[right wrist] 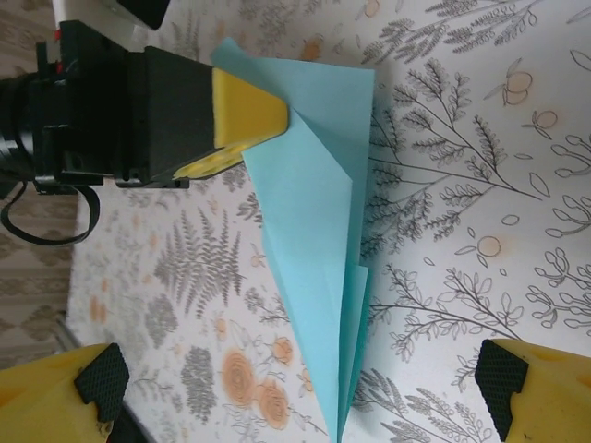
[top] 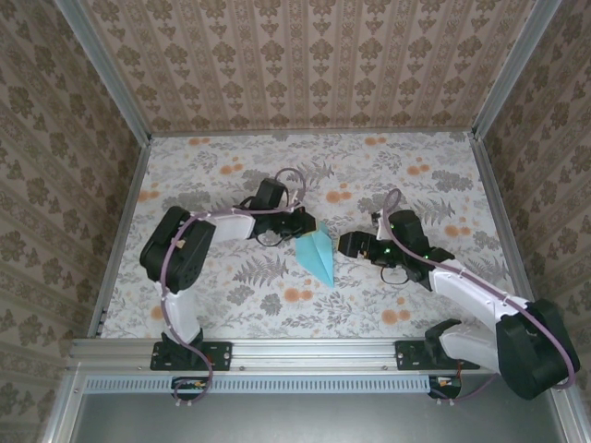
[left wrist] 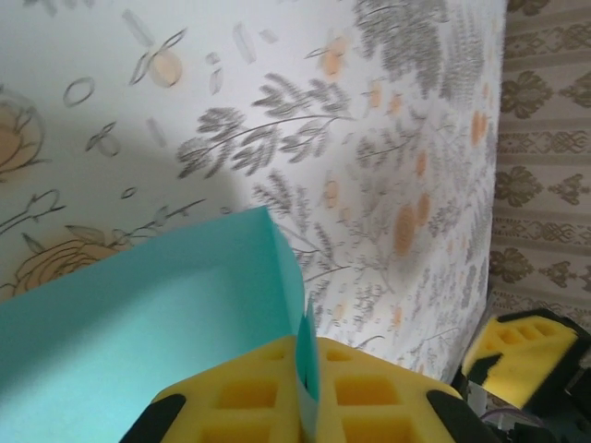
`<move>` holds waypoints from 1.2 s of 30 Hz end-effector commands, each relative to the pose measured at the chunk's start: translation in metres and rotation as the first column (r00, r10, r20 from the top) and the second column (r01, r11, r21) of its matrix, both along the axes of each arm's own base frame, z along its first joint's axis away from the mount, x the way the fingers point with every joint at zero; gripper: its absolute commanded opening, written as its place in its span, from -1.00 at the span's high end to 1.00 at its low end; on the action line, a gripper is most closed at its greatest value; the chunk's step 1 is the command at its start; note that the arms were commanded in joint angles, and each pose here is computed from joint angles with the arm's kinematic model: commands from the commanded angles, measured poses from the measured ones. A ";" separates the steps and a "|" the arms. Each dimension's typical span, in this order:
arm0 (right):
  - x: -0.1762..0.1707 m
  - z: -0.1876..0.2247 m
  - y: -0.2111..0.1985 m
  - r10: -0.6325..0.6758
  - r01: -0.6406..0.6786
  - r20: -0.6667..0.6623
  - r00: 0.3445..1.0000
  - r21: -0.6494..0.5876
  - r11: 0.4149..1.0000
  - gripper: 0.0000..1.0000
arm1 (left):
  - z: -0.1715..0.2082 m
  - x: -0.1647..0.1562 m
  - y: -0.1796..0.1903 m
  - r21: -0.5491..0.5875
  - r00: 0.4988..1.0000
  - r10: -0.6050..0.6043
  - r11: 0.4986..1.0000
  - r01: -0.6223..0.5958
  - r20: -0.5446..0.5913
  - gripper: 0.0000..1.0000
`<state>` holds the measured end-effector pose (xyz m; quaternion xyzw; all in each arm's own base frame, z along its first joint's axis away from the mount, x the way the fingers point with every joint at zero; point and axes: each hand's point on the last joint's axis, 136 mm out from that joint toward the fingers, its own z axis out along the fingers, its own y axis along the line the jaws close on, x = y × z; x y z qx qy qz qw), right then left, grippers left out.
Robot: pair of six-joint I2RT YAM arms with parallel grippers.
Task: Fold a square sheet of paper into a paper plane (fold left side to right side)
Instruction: Turn over the paper at the center of the table.
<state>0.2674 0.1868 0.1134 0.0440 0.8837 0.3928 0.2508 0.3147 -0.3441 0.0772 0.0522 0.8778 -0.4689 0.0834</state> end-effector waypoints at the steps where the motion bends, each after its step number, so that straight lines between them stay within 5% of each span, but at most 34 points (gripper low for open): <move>1: -0.008 0.019 0.012 0.071 -0.072 0.006 0.997 0.121 0.990 -1.00 | 0.058 0.011 0.005 -0.045 0.991 -0.003 0.999 0.009 0.131 0.84; 10: -0.014 0.030 0.036 0.173 -0.173 0.023 0.985 0.274 0.946 -0.99 | 0.133 0.015 0.019 -0.114 0.969 0.052 0.993 -0.024 0.243 0.85; 19: -0.013 0.036 0.075 0.259 -0.256 0.044 0.965 0.380 0.889 -0.96 | 0.165 0.012 0.019 -0.176 0.960 0.074 0.984 -0.026 0.270 0.85; 30: 0.006 0.055 0.083 0.239 -0.255 0.091 0.967 0.415 0.874 -0.26 | 0.163 0.008 0.017 -0.207 0.965 0.070 0.978 -0.017 0.252 0.85; 36: 0.015 0.067 0.072 0.190 -0.228 0.131 0.973 0.414 0.881 -0.06 | 0.161 0.007 0.017 -0.203 0.967 0.065 0.979 -0.013 0.248 0.85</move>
